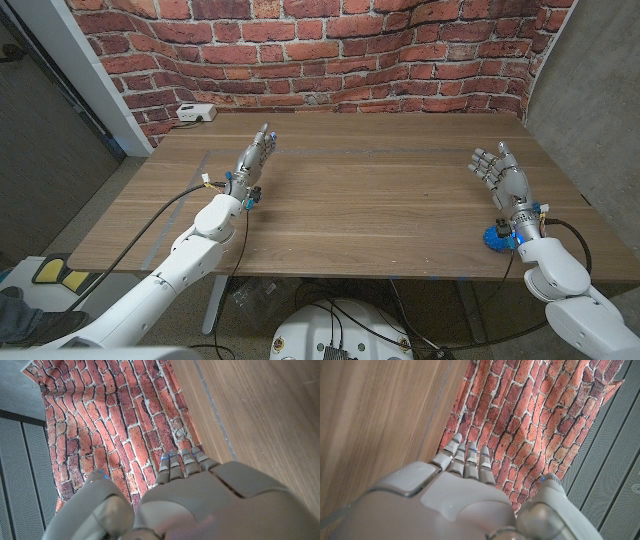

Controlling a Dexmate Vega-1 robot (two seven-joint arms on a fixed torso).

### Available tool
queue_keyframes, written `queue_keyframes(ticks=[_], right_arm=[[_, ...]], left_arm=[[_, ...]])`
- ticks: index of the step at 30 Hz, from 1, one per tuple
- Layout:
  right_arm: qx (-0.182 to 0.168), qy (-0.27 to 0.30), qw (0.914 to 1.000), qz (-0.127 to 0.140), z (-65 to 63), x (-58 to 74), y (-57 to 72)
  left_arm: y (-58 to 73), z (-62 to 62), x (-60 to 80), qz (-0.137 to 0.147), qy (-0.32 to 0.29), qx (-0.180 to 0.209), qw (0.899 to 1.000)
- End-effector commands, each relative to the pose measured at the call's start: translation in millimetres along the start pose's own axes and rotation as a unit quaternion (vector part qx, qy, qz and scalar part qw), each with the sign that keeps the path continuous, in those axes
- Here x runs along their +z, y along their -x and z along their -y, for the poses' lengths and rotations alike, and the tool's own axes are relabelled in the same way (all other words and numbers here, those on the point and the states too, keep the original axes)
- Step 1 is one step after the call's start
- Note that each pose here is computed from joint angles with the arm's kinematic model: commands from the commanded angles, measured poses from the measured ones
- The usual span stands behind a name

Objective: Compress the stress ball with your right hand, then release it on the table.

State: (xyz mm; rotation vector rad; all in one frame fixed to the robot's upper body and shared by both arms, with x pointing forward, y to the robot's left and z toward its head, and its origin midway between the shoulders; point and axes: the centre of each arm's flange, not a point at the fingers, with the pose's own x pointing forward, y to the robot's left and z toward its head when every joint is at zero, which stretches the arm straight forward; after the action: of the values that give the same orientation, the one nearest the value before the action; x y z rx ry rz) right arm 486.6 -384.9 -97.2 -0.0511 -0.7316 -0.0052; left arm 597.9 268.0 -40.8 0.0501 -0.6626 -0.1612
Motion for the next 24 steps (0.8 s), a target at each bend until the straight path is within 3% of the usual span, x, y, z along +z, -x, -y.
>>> queue_keyframes(ticks=[1,24], right_arm=[[-0.021,-0.003,0.9996,-0.018,10.6,-2.6,32.8],[-0.050,0.010,0.9987,-0.011,27.6,5.2,70.9]], left_arm=[[-6.8,5.2,3.2,0.004,-0.008,-0.001,1.000],[-17.1,23.8,8.1,0.010,-0.015,-0.025,1.000]])
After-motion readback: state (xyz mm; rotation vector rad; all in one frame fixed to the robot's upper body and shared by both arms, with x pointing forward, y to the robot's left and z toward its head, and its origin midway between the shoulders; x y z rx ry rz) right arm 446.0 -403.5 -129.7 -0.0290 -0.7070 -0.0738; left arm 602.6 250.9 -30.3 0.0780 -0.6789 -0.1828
